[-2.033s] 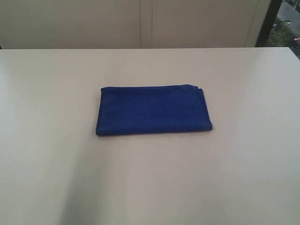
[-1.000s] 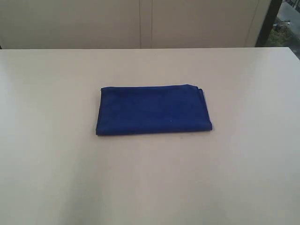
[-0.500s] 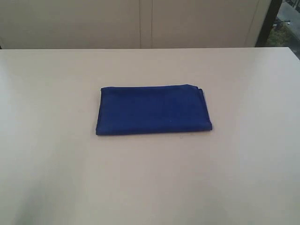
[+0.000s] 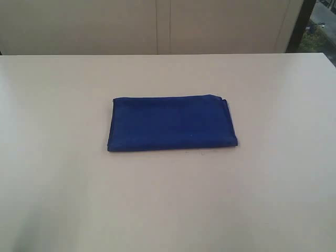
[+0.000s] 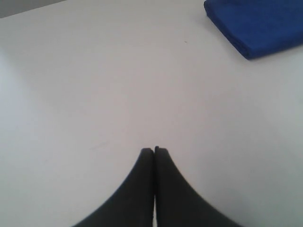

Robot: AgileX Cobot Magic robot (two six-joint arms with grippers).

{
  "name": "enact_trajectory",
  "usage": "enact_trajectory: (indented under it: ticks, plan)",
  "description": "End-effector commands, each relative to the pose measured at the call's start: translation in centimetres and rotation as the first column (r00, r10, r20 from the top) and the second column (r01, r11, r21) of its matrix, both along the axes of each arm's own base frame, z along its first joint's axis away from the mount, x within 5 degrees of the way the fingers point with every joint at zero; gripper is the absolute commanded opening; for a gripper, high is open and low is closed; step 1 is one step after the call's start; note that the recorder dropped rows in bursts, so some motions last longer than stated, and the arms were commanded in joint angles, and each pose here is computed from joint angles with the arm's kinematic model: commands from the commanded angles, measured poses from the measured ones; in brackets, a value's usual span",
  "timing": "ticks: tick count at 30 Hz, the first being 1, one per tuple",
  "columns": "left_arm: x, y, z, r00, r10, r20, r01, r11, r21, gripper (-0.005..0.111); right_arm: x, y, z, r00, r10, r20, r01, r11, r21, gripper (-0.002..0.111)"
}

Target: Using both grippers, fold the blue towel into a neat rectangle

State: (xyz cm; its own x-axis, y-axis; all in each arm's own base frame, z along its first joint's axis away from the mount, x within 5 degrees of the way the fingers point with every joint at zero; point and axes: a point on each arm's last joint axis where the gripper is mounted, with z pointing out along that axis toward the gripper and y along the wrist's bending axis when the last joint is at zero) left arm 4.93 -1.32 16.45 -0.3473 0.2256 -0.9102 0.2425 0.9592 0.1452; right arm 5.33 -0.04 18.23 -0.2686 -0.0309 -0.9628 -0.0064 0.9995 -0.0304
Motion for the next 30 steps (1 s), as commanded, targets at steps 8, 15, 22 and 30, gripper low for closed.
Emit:
enact_trajectory:
  ticks: [8,15,22,30]
  plan:
    - [0.04,0.32,-0.1,0.995,0.097,-0.029,-0.1,0.985,-0.141,0.0,0.01,-0.04,-0.03,1.0,-0.003,0.014,0.003,1.0,-0.014,0.0]
    - [0.04,0.32,-0.1,0.995,0.098,-0.029,-0.101,0.984,-0.143,0.0,0.01,-0.04,-0.03,1.0,-0.003,0.014,0.003,1.0,-0.014,0.0]
    - [0.02,0.32,-0.14,0.995,0.096,-0.033,-0.1,0.985,-0.14,0.0,0.01,-0.04,-0.03,1.0,-0.003,0.014,0.003,1.0,-0.014,0.0]
    - [0.02,0.32,-0.14,0.995,0.096,-0.033,-0.1,0.985,-0.14,0.0,0.01,-0.04,-0.03,1.0,-0.003,0.014,0.003,1.0,-0.014,0.0]
